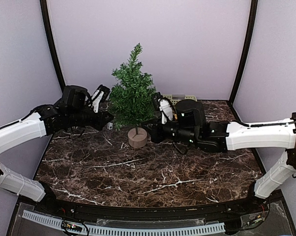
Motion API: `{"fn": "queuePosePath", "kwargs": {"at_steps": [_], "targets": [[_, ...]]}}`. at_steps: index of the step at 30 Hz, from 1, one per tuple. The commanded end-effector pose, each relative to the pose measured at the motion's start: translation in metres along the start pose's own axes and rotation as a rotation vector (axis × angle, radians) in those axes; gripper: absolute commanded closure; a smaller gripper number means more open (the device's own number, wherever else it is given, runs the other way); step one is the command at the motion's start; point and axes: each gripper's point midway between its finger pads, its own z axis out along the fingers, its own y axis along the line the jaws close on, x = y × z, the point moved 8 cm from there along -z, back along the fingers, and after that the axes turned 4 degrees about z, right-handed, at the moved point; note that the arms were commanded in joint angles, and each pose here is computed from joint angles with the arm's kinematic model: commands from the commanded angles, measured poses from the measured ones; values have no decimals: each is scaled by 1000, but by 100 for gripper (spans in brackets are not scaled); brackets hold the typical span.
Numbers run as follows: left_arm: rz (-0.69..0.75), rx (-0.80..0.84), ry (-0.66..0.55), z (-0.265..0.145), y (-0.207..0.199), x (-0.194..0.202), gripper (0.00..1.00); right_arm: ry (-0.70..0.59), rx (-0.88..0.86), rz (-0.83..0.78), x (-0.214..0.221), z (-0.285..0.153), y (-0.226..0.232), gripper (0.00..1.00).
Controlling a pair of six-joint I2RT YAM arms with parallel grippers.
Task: Decorate the small christmas tree
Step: Place the side of the string light on the branch.
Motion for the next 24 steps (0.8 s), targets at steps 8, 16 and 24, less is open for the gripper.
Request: {"fn": "queuePosePath", "kwargs": {"at_steps": [8, 16, 24], "targets": [[-16, -9, -27, 24, 14, -7, 95, -8, 118, 47, -7, 4, -5, 100], [-18, -32, 0, 34, 19, -8, 85, -27, 166, 65, -16, 5, -6, 100], [-12, -22, -2, 17, 17, 1, 48, -20, 237, 91, -21, 14, -15, 100]]}}
